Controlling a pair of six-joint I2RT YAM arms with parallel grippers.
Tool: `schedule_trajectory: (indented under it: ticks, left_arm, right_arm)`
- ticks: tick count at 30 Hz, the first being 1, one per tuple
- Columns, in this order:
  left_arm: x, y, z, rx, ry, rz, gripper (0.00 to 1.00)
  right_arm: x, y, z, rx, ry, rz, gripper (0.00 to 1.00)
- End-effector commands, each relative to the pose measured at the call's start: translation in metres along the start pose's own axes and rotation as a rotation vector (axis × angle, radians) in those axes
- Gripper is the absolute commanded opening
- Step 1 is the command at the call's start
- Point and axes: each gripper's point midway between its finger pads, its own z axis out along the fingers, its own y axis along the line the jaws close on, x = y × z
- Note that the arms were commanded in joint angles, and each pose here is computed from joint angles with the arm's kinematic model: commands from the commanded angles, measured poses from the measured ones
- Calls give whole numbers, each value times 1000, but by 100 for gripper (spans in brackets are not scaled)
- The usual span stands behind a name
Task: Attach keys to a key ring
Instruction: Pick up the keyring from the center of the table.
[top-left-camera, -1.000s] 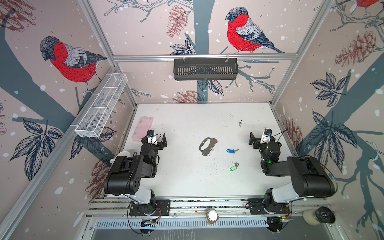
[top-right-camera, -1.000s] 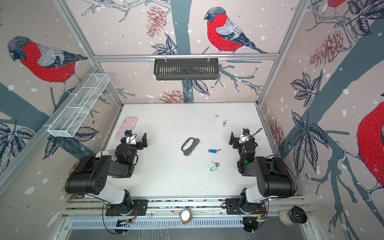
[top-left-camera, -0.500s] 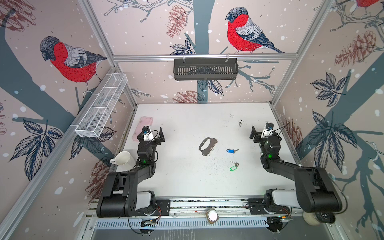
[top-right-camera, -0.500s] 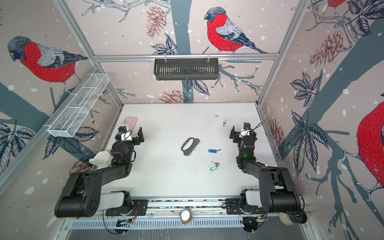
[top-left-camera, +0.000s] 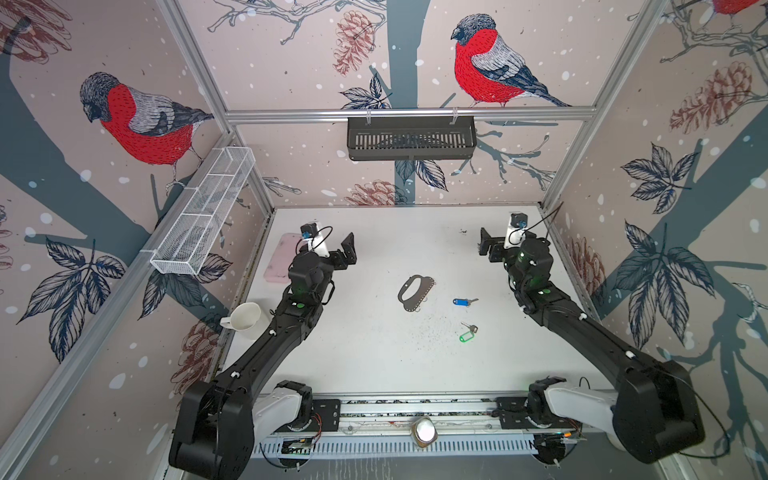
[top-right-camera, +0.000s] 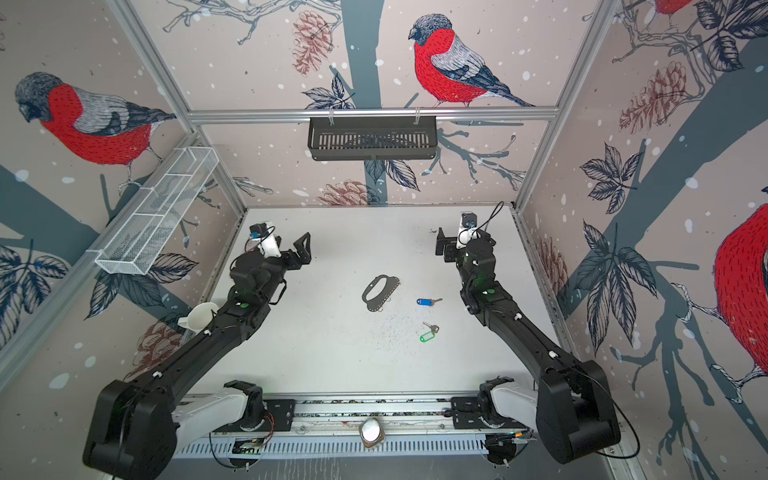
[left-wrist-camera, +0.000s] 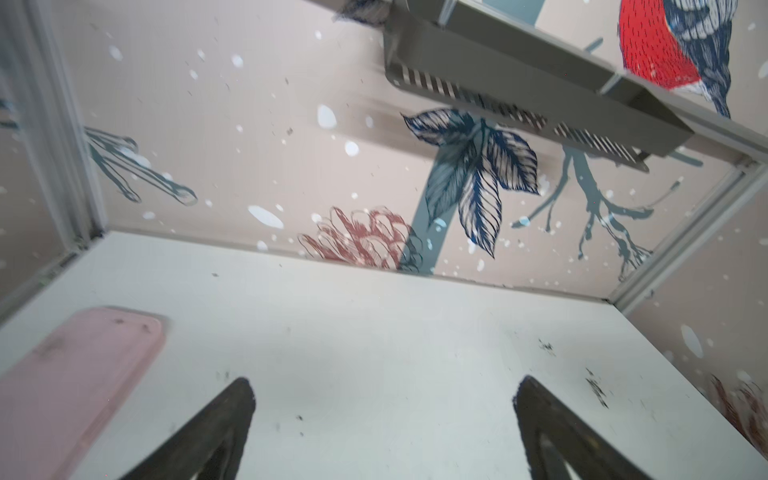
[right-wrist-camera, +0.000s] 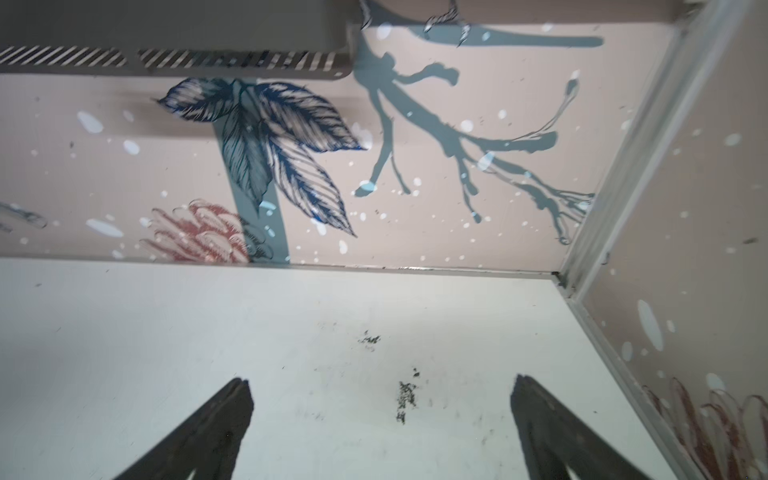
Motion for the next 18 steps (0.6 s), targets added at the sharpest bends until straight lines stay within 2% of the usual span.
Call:
schedule_trajectory:
  ticks: [1, 7, 13, 18]
  left_arm:
    - [38, -11, 1, -25, 149, -63, 97]
    - [91, -45, 8, 54, 322, -133, 93]
    - [145, -75, 14, 129, 501, -125, 86]
    - [168, -85, 15, 145, 566, -125, 84]
  right_arm:
    - [30, 26, 8, -127, 149, 5, 92]
    - [66, 43, 22, -180, 288, 17, 82]
    - [106, 68, 24, -236, 403, 57, 73]
    - [142, 100, 21, -273, 508, 33, 64]
